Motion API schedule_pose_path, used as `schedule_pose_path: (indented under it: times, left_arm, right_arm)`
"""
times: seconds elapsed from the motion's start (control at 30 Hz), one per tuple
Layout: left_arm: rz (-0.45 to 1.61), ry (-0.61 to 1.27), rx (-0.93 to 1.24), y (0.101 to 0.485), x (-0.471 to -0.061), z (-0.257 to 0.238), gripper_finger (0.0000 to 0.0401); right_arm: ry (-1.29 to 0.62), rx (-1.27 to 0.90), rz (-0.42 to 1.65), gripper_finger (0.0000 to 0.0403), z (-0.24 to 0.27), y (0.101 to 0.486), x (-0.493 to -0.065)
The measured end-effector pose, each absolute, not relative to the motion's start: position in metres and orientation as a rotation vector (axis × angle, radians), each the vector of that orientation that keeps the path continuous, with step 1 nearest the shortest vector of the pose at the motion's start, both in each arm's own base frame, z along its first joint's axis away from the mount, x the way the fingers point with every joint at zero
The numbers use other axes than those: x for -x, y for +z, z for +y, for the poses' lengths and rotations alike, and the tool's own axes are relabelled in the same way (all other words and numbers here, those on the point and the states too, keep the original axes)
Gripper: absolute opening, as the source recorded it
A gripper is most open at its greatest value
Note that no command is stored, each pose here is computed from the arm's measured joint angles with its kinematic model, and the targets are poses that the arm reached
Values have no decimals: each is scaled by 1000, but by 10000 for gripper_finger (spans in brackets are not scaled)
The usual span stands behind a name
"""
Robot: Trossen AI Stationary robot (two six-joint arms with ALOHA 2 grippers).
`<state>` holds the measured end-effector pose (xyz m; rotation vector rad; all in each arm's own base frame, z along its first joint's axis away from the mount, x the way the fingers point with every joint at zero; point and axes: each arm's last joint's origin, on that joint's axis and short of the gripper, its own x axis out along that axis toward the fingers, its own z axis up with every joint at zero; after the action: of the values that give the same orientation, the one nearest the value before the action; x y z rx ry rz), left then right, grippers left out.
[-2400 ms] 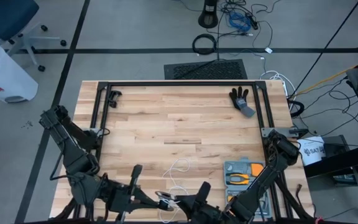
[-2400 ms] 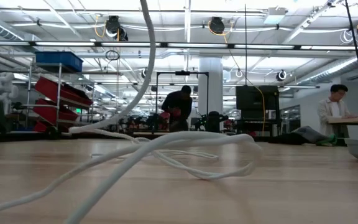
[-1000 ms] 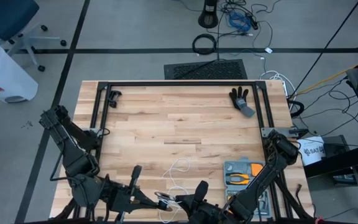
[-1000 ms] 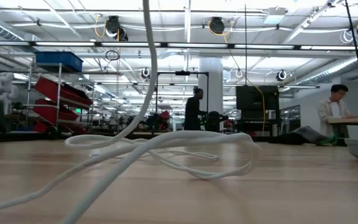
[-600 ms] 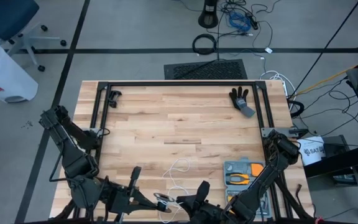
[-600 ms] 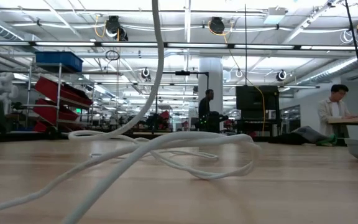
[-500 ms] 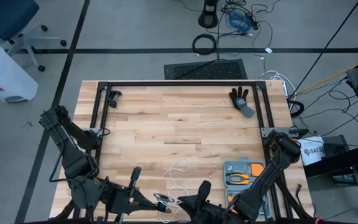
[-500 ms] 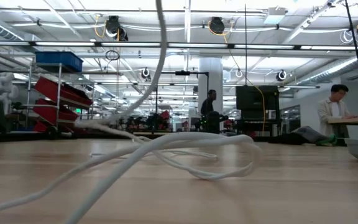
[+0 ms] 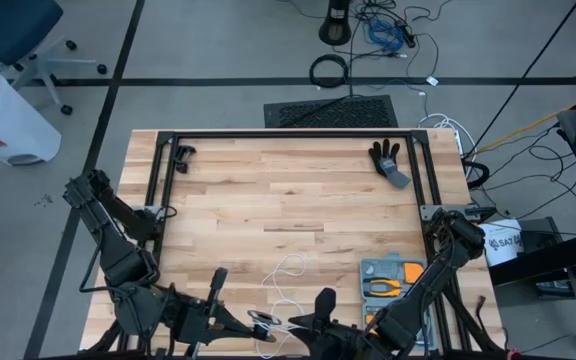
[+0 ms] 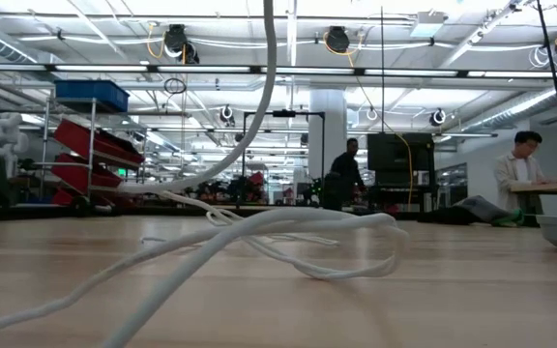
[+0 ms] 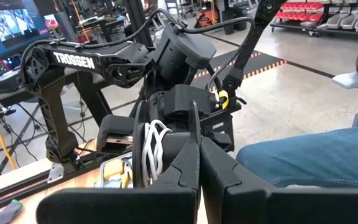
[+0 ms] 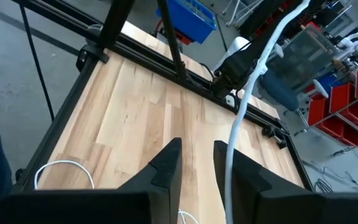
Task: Coil cords
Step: Coil the white cable wire onto the spool
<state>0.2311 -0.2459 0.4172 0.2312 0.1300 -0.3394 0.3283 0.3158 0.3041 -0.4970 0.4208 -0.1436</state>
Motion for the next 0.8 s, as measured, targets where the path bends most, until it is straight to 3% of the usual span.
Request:
schedule_pose_path:
  times: [0.43, 0.8]
  left_arm:
    - [133, -339, -233, 417, -231, -246, 2]
    - [133, -339, -233, 417, -231, -246, 2]
  right_arm:
    - [-147, 499, 419, 4, 316, 305, -328]
    - [-68, 398, 428, 42, 313, 324, -313]
